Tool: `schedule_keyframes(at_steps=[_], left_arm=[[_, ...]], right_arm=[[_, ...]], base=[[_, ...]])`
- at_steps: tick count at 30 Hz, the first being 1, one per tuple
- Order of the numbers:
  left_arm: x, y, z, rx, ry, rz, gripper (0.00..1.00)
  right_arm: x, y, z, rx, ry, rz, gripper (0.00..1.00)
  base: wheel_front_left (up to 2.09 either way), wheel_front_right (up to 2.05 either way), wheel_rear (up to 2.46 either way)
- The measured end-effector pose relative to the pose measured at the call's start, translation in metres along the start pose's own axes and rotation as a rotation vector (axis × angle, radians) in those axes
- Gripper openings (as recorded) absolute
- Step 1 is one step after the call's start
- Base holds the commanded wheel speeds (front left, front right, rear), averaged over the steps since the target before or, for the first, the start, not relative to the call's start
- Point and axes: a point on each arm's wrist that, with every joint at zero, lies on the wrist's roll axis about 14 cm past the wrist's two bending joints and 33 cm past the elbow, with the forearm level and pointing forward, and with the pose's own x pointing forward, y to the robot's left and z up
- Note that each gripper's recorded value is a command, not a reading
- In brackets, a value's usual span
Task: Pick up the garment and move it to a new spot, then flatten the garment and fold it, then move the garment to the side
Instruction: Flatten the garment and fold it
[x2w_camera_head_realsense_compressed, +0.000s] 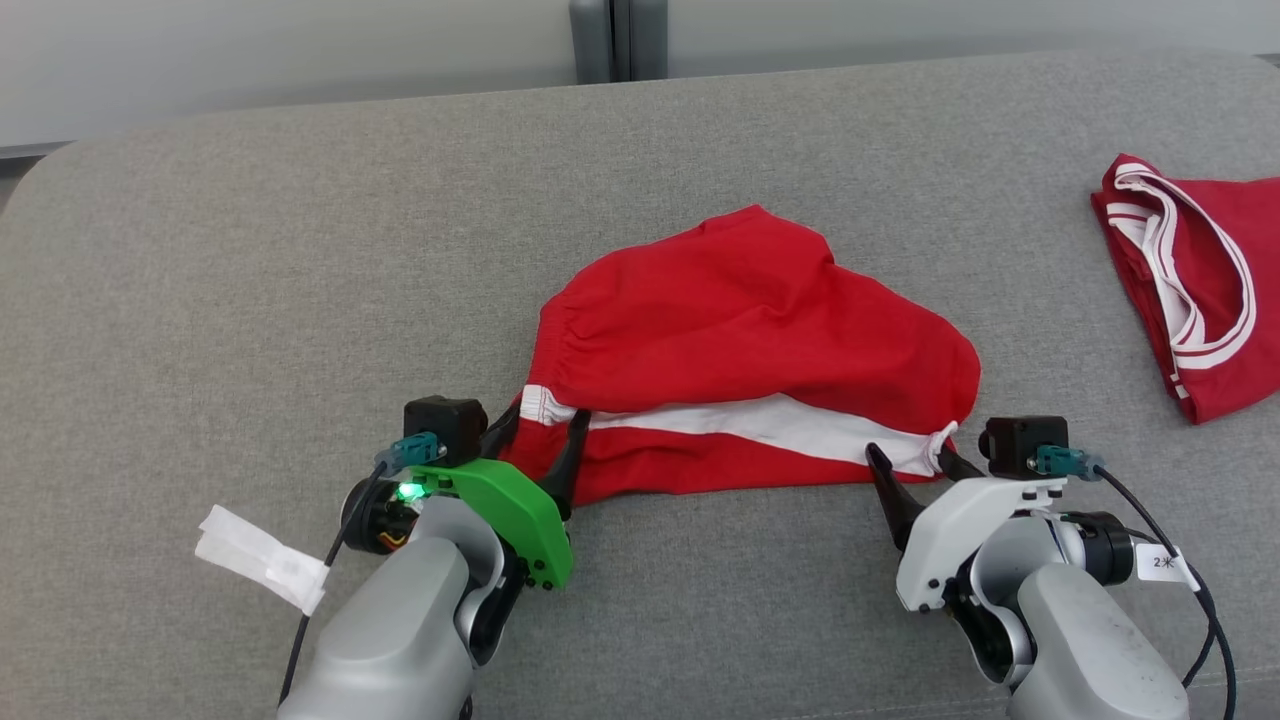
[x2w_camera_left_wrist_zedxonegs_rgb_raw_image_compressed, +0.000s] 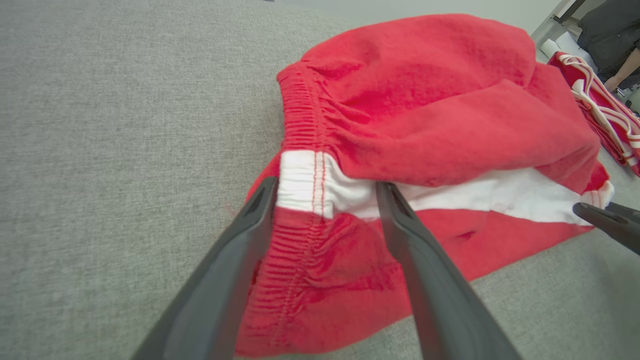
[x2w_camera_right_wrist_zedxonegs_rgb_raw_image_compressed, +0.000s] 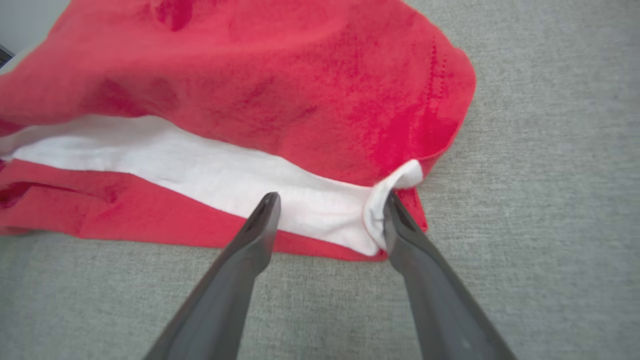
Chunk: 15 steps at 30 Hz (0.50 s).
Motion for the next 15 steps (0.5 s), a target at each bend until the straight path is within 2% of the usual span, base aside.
schedule_keyframes(at_steps=[1, 2, 3, 4, 9, 15], left_arm=[[0.0, 0.0, -0.001, 0.0, 0.003, -0.002, 0.75], [0.001, -0.002, -0.001, 0.001, 0.003, -0.006, 0.48], [0.002, -0.003, 0.002, 0.002, -0.004, -0.01, 0.22], [0.003, -0.003, 0.004, 0.001, -0.009, -0.012, 0.0], [0.004, -0.008, 0.012, -0.026, -0.042, -0.025, 0.0], [0.001, -0.01, 0.044, -0.096, -0.149, -0.032, 0.0]], right_arm=[[0.001, 0.0, 0.0, 0.0, 0.002, 0.001, 0.93], [0.002, 0.001, 0.0, -0.001, 0.003, 0.002, 0.82], [0.003, 0.001, 0.001, -0.002, 0.001, 0.003, 0.02], [0.004, 0.002, 0.003, -0.004, -0.006, 0.006, 0.0], [0.005, 0.005, 0.015, 0.005, -0.062, 0.014, 0.0], [0.0, 0.005, 0.052, 0.023, -0.211, 0.017, 0.0]], base=[[0.0, 0.0, 0.0], [0.0, 0.0, 0.0], [0.0, 0.0, 0.0], [0.0, 0.0, 0.0], [0.0, 0.0, 0.0], [0.0, 0.0, 0.0]])
